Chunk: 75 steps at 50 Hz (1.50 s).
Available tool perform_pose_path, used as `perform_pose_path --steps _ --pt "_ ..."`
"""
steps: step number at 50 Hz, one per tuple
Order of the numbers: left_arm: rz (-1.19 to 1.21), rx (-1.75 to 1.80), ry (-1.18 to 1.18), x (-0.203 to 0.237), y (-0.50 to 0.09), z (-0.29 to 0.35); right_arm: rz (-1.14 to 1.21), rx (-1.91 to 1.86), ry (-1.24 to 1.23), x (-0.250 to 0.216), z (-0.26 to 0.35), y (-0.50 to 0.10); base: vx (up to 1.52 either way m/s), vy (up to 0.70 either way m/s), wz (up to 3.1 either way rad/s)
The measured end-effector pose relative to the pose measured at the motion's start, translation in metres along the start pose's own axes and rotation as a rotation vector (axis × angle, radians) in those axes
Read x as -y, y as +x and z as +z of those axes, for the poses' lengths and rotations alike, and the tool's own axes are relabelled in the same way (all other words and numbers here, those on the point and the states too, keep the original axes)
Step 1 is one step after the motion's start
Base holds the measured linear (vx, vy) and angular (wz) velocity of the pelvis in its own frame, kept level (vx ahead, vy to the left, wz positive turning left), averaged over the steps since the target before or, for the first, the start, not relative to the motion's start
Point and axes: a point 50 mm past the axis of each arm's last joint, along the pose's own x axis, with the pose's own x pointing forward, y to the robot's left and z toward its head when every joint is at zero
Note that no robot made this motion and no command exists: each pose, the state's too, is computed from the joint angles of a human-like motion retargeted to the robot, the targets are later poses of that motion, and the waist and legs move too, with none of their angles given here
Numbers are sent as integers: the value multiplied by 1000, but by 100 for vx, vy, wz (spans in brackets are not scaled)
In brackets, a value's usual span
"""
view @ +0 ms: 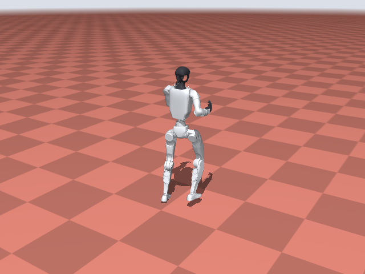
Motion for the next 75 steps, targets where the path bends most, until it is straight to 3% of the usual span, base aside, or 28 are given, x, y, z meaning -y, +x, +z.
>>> perform_pose_path --steps 5,12,18,24,29,40,55,75 --pt "-94 -254 448 -31 -35 6 -63 64 -370 7 -10 53 3 -14 -85" --pt "-314 -732 1085 -100 -69 44 -28 480 -983 17 104 133 -9 -5 -153" --pt "-501 -936 1418 -143 -70 41 -139 538 -1080 39 137 120 -7 -1 94" --pt "-624 -875 1727 -169 -34 56 -172 451 -1349 68 162 105 -11 2 10" --pt "-571 -835 1947 -188 2 79 -275 338 -1424 100 179 98 -17 1 16" --pt "-495 -769 2116 -196 36 101 -426 293 -1369 126 179 81 -13 -1 -14" --pt "-540 -731 2030 -183 32 88 -368 275 -1419 120 178 84 -4 -1 5" --pt "-582 -700 2133 -180 46 98 -355 336 -1476 110 194 83 0 0 0"
